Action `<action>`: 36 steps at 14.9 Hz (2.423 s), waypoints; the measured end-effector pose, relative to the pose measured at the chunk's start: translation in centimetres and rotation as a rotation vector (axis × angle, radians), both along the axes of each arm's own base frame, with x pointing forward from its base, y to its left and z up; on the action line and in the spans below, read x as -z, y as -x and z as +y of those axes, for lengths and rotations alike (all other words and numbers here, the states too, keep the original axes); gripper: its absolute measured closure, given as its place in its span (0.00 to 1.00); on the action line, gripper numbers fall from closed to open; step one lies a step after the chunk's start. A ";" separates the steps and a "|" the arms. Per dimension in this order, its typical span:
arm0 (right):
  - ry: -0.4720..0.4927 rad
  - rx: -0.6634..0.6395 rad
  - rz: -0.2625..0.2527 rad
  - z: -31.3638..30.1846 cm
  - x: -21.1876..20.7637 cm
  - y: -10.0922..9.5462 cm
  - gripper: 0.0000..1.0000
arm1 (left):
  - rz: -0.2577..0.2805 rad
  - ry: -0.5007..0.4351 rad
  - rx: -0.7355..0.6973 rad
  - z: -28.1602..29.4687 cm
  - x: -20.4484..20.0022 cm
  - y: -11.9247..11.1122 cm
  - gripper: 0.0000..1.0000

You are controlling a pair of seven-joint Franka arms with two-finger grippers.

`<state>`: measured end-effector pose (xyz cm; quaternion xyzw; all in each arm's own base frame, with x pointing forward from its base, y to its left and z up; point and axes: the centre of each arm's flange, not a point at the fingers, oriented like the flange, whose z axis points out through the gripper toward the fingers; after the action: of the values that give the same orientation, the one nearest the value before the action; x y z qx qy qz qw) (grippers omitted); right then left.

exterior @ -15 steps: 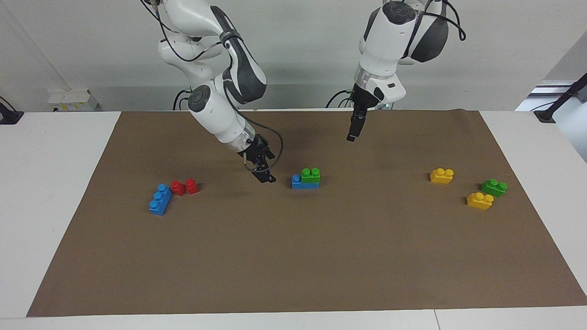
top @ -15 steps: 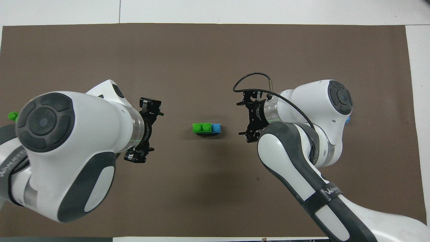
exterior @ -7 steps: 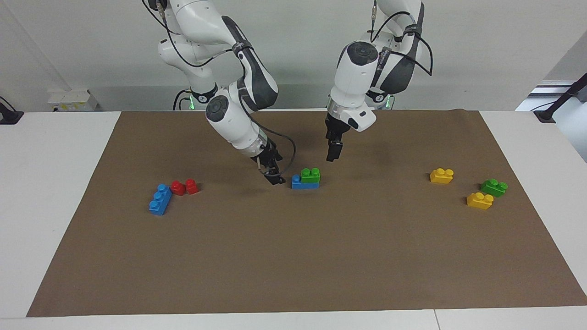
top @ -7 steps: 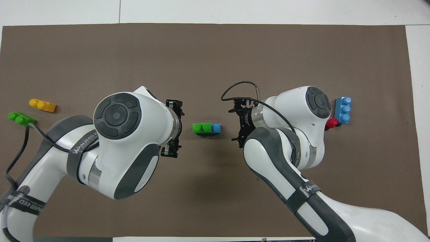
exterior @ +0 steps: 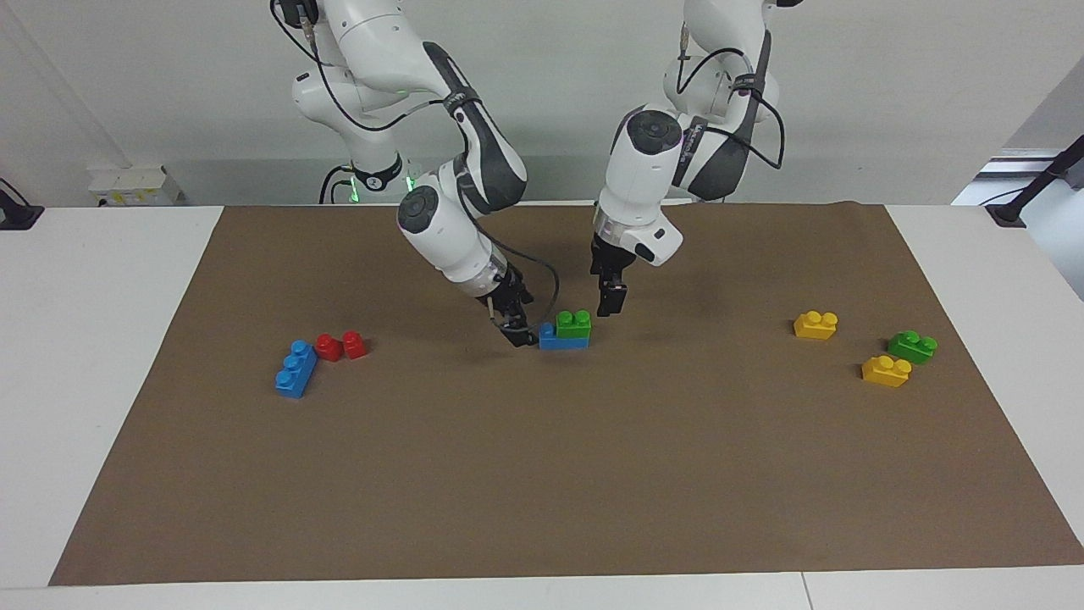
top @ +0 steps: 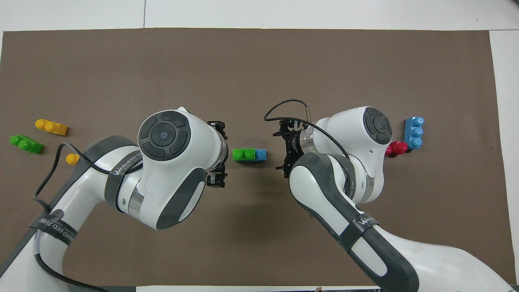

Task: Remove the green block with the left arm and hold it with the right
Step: 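Lower the left gripper onto green while the right gripper lowers onto blue, then close the left gripper on green while the right gripper closes on blue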

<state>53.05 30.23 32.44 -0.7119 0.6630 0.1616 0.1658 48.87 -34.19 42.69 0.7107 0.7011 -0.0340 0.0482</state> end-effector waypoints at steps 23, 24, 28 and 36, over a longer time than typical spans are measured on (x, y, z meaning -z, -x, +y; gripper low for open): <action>0.035 0.013 -0.023 1.8 4.9 1.2 0.27 | 0.017 -0.071 -0.081 -4.1 7.9 1.1 0.00; 0.035 0.013 -0.023 1.8 4.9 1.2 0.30 | 0.017 -0.072 -0.081 -4.1 8.0 1.1 0.00; 0.035 0.014 -0.022 1.8 4.9 1.2 0.40 | 0.017 -0.073 -0.083 -4.0 8.0 1.1 0.00; 0.026 0.028 -0.013 1.7 5.0 1.3 0.65 | 0.017 -0.074 -0.084 -4.0 8.1 1.0 0.00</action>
<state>51.79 31.91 27.41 -0.7058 0.6738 0.1457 0.1630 47.82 -38.16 34.64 0.6817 0.7313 -0.0122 0.0171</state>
